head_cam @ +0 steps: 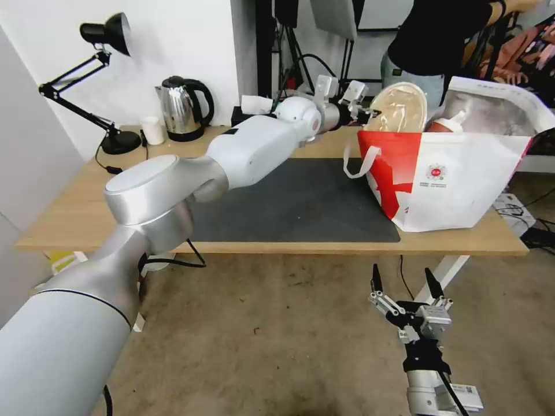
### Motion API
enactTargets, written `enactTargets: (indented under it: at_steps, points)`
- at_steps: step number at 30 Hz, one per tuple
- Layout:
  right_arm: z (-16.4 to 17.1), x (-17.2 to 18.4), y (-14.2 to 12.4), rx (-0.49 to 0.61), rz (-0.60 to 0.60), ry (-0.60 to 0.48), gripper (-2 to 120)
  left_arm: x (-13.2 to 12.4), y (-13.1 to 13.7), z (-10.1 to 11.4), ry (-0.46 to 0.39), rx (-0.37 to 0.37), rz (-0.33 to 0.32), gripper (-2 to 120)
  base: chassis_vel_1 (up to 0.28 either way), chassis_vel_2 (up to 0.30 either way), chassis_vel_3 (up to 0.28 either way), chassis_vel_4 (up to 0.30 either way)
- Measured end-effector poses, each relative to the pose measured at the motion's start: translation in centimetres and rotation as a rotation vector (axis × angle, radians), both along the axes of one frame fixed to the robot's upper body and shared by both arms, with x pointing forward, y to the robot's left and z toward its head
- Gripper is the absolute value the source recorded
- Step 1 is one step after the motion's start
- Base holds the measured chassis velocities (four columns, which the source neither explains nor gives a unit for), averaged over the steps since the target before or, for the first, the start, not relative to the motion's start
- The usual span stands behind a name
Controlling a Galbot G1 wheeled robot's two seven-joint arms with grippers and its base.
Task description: Pick up the trash from the table and place it into the takeout bag.
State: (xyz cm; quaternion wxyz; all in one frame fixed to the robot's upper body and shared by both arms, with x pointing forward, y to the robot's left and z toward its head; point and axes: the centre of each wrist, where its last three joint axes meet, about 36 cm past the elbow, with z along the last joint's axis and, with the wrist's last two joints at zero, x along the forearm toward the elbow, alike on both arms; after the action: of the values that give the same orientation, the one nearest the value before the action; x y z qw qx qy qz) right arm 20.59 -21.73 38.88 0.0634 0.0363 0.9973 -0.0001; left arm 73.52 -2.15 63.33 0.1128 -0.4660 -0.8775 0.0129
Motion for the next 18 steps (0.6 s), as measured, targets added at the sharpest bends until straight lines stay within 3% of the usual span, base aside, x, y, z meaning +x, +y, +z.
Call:
enactTargets:
  at_steps: [3,7,14,16,18]
  points:
    - [0.0,0.0,0.0,0.0,0.0,0.0,100,0.02,0.03,0.19,0.002,-0.013,0.0,6,0.0,0.0,0.0,0.0]
    - [0.0,0.0,0.0,0.0,0.0,0.0,100,0.07,0.09,0.44,-0.001,-0.016,-0.001,0,0.0,0.0,0.0,0.0]
    - [0.0,0.0,0.0,0.0,0.0,0.0,100,-0.17,-0.2,0.53,-0.004,-0.02,-0.032,1,0.0,0.0,0.0,0.0]
    - [0.0,0.0,0.0,0.0,0.0,0.0,100,-0.25,-0.28,0.24,-0.006,-0.021,-0.051,11,0.0,0.0,0.0,0.0]
    - [0.0,0.0,0.0,0.0,0.0,0.0,100,-0.29,-0.31,0.1,-0.008,-0.024,-0.061,15,0.0,0.0,0.0,0.0]
